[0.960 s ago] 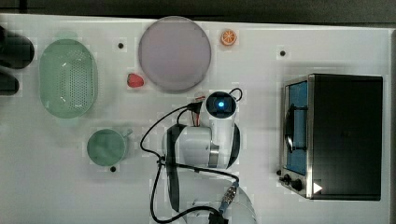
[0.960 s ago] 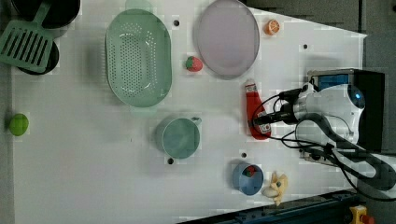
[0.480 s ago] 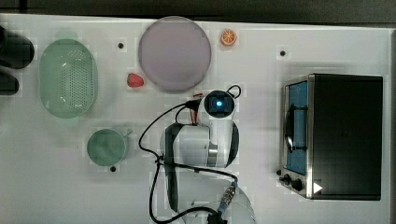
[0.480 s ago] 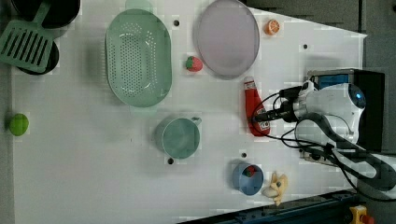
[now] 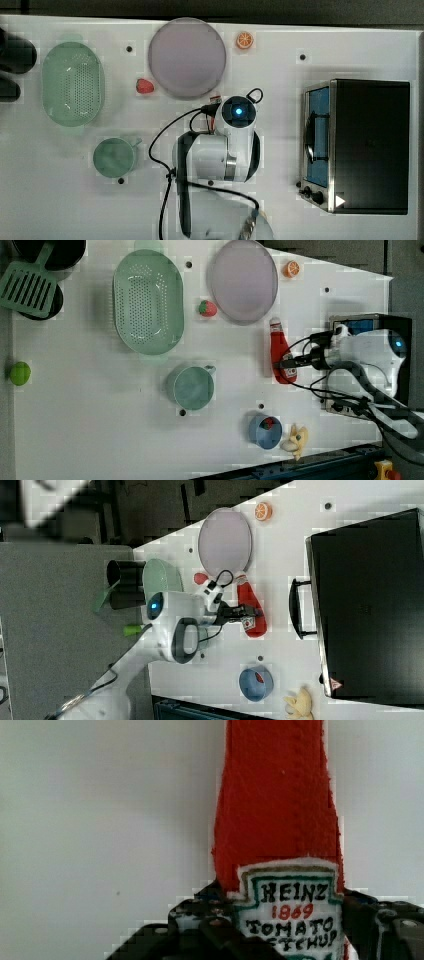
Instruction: Pick ketchup from table and place on plate.
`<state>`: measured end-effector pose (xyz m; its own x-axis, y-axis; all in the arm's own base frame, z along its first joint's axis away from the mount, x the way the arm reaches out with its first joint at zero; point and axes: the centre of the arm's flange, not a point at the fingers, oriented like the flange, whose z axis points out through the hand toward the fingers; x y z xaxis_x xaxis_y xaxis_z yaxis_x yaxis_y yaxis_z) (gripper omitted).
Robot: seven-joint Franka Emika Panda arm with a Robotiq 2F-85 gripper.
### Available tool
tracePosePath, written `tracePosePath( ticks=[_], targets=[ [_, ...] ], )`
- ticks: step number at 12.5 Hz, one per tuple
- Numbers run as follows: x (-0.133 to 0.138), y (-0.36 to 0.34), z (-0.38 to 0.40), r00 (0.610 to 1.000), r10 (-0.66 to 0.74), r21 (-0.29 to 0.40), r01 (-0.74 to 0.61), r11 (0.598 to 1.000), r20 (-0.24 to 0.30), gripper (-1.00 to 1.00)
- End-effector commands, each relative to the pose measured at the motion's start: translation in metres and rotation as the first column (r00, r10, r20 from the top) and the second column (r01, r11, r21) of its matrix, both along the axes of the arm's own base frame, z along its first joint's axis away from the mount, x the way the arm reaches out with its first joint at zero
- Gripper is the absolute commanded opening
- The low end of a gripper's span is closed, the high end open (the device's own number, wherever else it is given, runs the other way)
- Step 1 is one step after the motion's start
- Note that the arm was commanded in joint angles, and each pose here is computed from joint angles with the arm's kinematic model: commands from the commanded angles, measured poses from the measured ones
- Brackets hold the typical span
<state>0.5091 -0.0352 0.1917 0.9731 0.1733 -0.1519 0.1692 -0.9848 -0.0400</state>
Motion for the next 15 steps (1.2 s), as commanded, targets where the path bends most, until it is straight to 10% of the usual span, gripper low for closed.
tracePosePath(
  ticks=[1, 6, 15],
  targets=[
    [0.025, 0.000, 0.101, 0.989, -0.046, -0.002, 0.046, 0.999, 0.137, 0.26],
    [0.046, 0.023, 0.180, 0.985, -0.168, -0.011, 0.169, 0.986, 0.032, 0.27],
    [0.157, 0.052, 0.177, 0.978, -0.199, 0.039, 0.197, 0.980, 0.065, 0.26]
  ],
)
